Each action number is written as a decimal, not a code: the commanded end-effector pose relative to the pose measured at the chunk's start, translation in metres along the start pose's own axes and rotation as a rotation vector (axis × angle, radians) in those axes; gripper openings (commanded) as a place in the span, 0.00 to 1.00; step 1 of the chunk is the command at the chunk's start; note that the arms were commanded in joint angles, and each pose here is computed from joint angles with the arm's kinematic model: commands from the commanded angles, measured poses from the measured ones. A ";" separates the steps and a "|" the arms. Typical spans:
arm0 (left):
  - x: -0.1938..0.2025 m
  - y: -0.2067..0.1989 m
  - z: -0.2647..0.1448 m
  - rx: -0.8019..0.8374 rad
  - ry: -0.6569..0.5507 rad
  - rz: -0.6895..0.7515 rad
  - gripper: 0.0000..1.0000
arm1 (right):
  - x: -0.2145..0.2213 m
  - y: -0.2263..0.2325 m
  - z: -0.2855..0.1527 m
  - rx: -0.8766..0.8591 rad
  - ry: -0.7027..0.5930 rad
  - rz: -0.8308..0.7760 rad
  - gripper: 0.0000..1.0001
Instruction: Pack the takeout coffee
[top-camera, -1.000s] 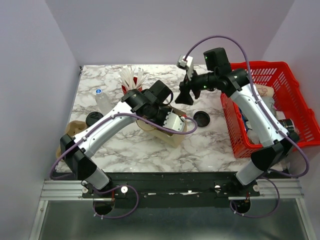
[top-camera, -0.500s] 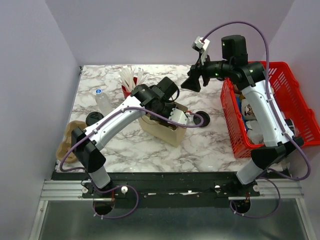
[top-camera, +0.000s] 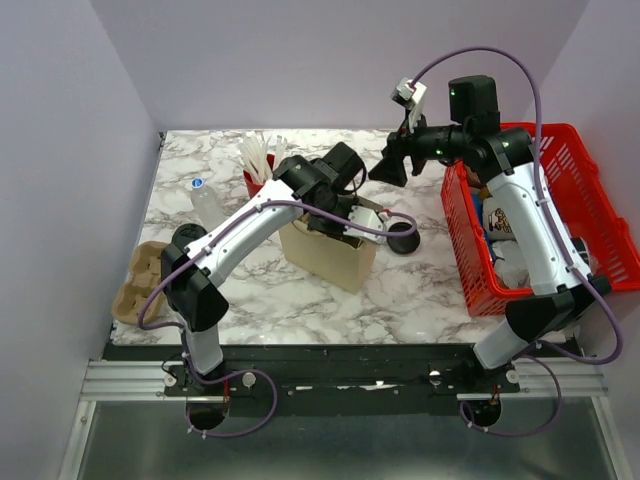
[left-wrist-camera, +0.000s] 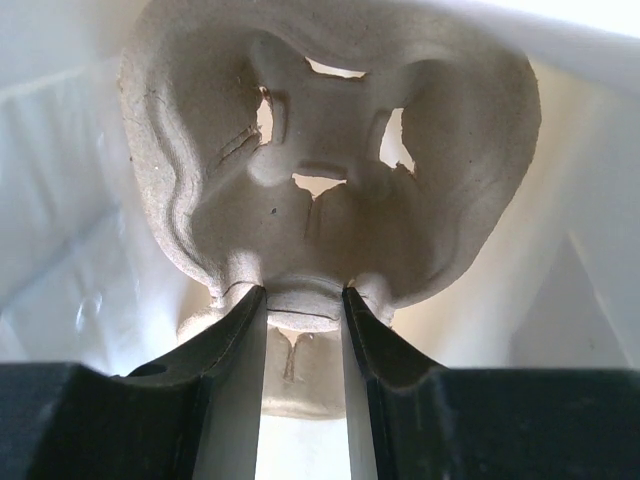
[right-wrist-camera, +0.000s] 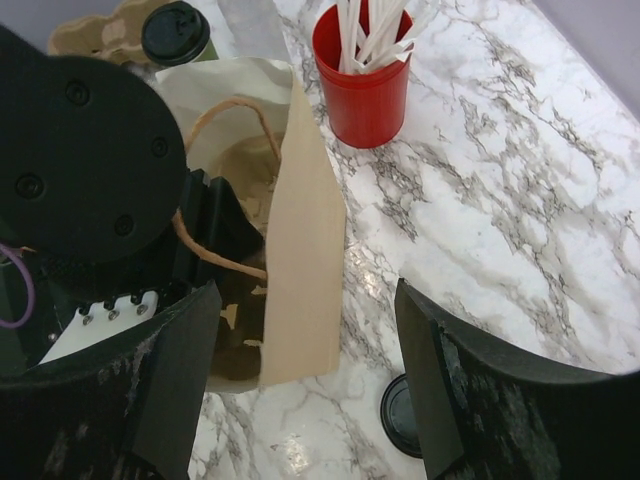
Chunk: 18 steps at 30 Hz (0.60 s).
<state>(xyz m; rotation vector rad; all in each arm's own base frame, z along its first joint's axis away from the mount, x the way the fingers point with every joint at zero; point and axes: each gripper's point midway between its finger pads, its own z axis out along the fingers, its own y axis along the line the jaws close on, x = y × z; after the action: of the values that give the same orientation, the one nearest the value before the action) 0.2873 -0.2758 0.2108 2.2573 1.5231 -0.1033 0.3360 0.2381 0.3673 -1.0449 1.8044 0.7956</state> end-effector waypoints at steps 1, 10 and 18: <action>-0.005 0.008 -0.016 0.000 -0.046 -0.047 0.00 | -0.006 0.004 -0.010 -0.005 -0.031 0.001 0.79; 0.001 0.001 -0.013 0.072 -0.071 -0.054 0.00 | -0.022 0.020 -0.030 -0.029 -0.074 -0.151 0.77; -0.010 -0.002 -0.022 0.132 -0.133 -0.078 0.00 | -0.050 0.054 -0.090 0.106 -0.267 -0.443 0.70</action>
<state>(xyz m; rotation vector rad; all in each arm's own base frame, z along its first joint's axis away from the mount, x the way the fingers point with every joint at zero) 0.3061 -0.2881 0.2333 2.1746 1.5312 -0.2342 0.2959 0.2148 0.4014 -1.1210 1.6003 0.6672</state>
